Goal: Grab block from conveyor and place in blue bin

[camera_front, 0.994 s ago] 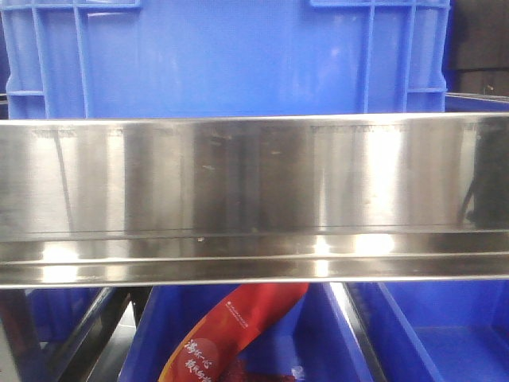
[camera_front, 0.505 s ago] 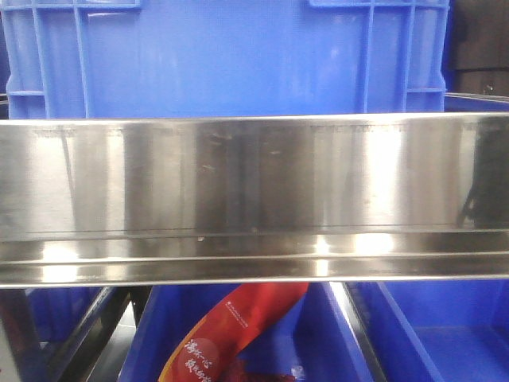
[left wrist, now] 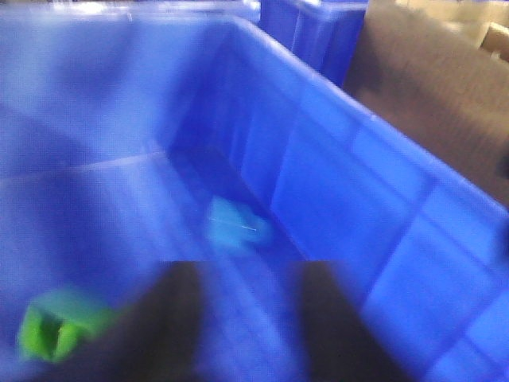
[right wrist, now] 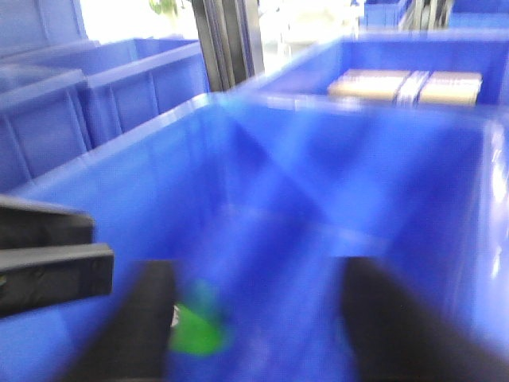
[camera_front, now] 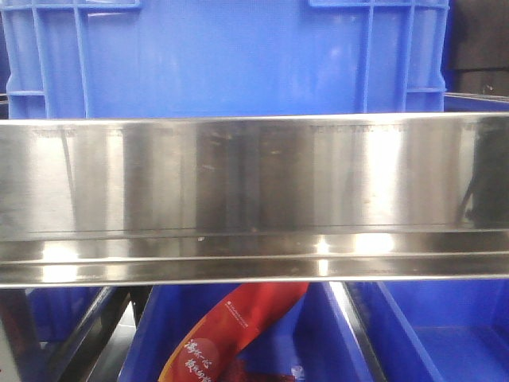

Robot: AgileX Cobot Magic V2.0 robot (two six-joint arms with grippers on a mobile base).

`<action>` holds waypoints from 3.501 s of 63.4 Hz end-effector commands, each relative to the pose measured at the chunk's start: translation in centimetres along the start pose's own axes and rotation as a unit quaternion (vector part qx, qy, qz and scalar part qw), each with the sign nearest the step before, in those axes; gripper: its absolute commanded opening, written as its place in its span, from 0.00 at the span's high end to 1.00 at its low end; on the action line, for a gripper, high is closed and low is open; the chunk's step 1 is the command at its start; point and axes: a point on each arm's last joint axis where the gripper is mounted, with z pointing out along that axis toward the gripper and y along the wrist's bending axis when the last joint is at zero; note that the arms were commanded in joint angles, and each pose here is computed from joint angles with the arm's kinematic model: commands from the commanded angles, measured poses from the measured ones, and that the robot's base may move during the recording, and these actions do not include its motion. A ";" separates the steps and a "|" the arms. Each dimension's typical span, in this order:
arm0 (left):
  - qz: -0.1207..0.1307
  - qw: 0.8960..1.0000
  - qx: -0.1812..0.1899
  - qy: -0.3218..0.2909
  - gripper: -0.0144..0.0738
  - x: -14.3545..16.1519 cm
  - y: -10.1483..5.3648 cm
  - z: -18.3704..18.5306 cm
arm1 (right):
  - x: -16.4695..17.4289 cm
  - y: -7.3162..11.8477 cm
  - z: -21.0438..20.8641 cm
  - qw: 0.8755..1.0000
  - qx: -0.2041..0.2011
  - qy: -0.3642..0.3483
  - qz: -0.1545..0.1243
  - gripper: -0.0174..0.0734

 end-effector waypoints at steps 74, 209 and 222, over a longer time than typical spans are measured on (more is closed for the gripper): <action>0.019 0.979 -0.065 -0.192 0.96 14.2 5.5 -20.3 | 11.2 -3.9 -17.6 0.987 0.126 -0.083 -0.057 0.98; 0.005 0.940 -0.179 -0.289 0.96 20.9 6.1 -26.5 | 23.8 -6.0 -20.9 0.957 0.246 -0.138 -0.068 0.99; 0.005 0.940 -0.179 -0.289 0.96 20.9 6.1 -26.5 | 23.8 -6.0 -20.9 0.957 0.246 -0.138 -0.068 0.99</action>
